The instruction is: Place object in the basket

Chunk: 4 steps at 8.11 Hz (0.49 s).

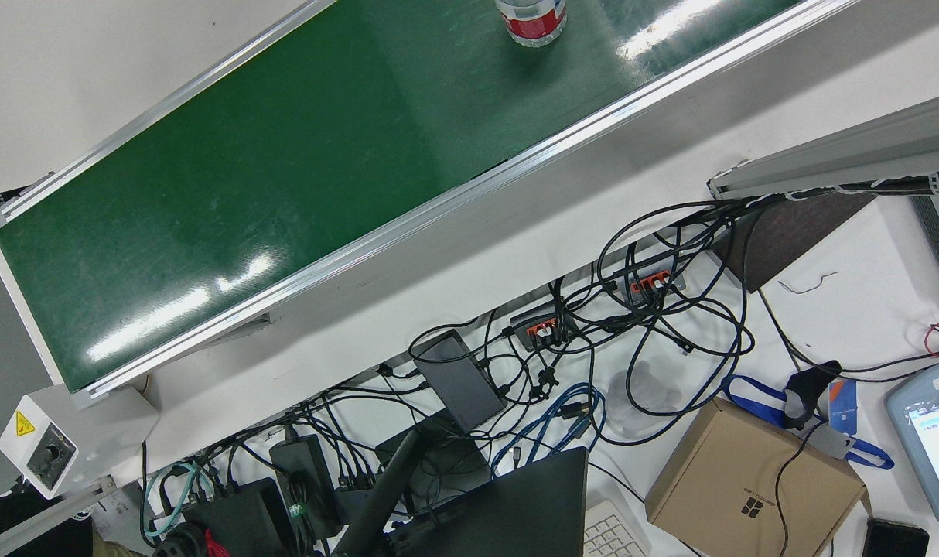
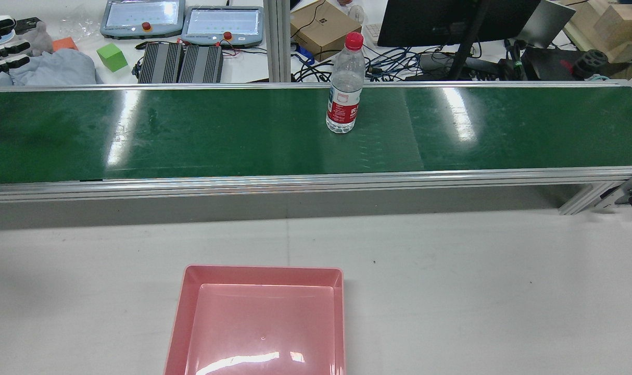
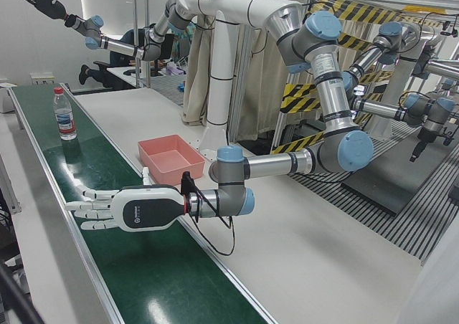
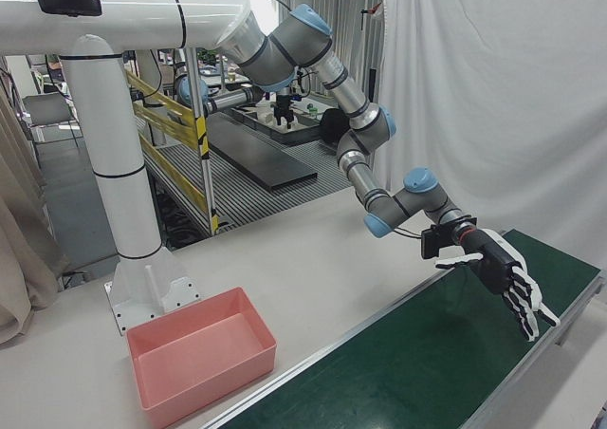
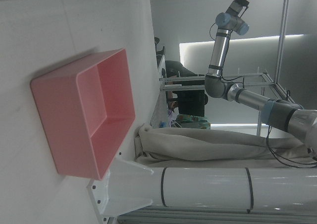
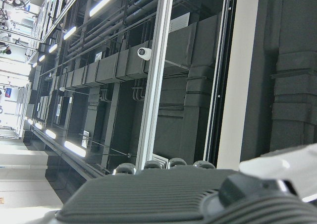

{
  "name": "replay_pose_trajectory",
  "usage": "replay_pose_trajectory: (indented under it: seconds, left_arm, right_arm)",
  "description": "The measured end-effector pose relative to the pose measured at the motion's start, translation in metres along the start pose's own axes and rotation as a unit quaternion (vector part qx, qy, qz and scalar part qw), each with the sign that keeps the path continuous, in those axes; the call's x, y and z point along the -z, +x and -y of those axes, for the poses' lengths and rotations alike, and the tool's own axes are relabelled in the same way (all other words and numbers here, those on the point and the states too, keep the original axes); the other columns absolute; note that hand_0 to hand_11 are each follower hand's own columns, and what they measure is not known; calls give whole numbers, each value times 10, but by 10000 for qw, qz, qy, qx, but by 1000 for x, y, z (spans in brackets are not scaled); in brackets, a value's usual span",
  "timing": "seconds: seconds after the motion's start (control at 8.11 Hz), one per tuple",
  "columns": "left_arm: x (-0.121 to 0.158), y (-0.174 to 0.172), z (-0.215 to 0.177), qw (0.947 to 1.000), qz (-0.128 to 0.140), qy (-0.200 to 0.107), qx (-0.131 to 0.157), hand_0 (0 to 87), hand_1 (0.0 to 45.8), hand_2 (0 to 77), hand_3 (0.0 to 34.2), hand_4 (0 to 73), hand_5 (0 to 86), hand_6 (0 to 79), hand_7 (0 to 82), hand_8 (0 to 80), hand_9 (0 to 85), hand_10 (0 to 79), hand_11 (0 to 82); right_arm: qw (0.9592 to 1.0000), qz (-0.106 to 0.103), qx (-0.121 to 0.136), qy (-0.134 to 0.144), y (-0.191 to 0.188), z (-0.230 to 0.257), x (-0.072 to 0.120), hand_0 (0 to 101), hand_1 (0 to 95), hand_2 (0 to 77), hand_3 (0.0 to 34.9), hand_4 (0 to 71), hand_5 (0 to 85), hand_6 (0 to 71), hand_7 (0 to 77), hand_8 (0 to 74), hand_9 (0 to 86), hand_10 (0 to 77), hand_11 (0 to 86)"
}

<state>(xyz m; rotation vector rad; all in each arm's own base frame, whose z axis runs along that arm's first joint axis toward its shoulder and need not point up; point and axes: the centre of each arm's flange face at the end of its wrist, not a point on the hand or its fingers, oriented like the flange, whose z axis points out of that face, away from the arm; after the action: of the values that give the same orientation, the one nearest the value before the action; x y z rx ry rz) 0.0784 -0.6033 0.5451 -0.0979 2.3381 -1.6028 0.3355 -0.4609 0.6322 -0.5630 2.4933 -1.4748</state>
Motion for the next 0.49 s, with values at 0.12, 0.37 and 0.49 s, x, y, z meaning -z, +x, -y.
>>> replay_pose_trajectory:
  seconds: [0.12, 0.37, 0.49]
  left_arm:
    - [0, 3, 0, 10000, -23, -5, 3, 642, 120, 5, 85, 33, 245, 44, 33, 98, 131, 60, 109]
    - [0, 4, -2, 10000, -33, -23, 8, 641, 120, 5, 85, 22, 245, 44, 33, 104, 131, 60, 98]
    - [0, 3, -1, 10000, -29, -18, 7, 641, 120, 5, 85, 22, 240, 44, 33, 104, 109, 60, 98]
  right_arm:
    - [10000, 0, 0, -1, 0, 0, 0, 2, 0, 5, 1, 5, 0, 0, 5, 0, 0, 0, 0]
    - [10000, 0, 0, -2, 0, 0, 0, 3, 0, 5, 2, 5, 0, 0, 5, 0, 0, 0, 0]
    - [10000, 0, 0, 0, 0, 0, 0, 3, 0, 5, 2, 5, 0, 0, 5, 0, 0, 0, 0]
